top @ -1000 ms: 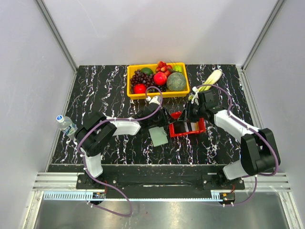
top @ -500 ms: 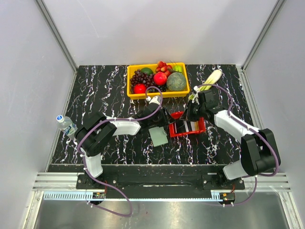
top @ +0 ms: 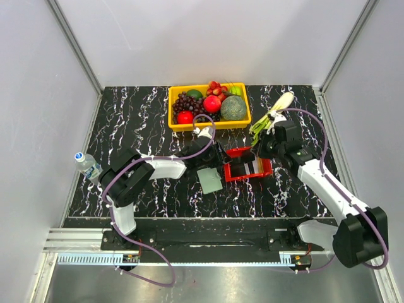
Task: Put the credit cards into the card holder
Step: Pick up the credit card from the storage box.
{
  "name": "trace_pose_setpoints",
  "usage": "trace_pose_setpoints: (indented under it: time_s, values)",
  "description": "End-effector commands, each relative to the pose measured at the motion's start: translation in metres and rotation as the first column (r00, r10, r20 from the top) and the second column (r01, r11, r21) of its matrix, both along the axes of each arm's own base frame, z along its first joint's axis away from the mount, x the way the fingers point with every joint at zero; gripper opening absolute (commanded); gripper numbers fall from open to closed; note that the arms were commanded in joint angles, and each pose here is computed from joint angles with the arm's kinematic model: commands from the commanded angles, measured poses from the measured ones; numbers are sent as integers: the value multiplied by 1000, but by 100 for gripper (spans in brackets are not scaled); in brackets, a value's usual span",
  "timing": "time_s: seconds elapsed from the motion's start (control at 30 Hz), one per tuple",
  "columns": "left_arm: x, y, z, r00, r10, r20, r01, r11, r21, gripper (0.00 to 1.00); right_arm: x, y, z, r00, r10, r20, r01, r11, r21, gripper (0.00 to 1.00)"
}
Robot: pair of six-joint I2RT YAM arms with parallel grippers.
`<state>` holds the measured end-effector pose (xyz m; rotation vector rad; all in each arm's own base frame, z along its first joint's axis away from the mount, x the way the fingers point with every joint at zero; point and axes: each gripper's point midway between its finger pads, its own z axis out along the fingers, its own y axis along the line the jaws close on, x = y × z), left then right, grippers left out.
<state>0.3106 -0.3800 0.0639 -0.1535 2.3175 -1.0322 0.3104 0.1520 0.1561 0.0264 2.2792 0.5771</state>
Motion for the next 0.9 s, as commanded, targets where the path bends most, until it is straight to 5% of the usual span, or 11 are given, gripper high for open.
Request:
trace_pose_setpoints:
  time_s: [0.0, 0.07, 0.4, 0.87]
  values:
    - [7, -13, 58, 992, -18, 127, 32, 993, -112, 29, 0, -9, 20, 997, -39, 65, 40, 999, -20, 0]
    - [6, -10, 68, 989, -9, 146, 28, 992, -125, 37, 0, -7, 28, 996, -49, 81, 48, 999, 14, 0]
    - [4, -10, 72, 989, -15, 146, 34, 991, -132, 46, 2, -4, 33, 993, -75, 87, 70, 996, 58, 0]
    - [2, -4, 43, 996, -5, 89, 12, 997, -75, 50, 18, -52, 33, 961, -230, 154, 252, 957, -143, 0]
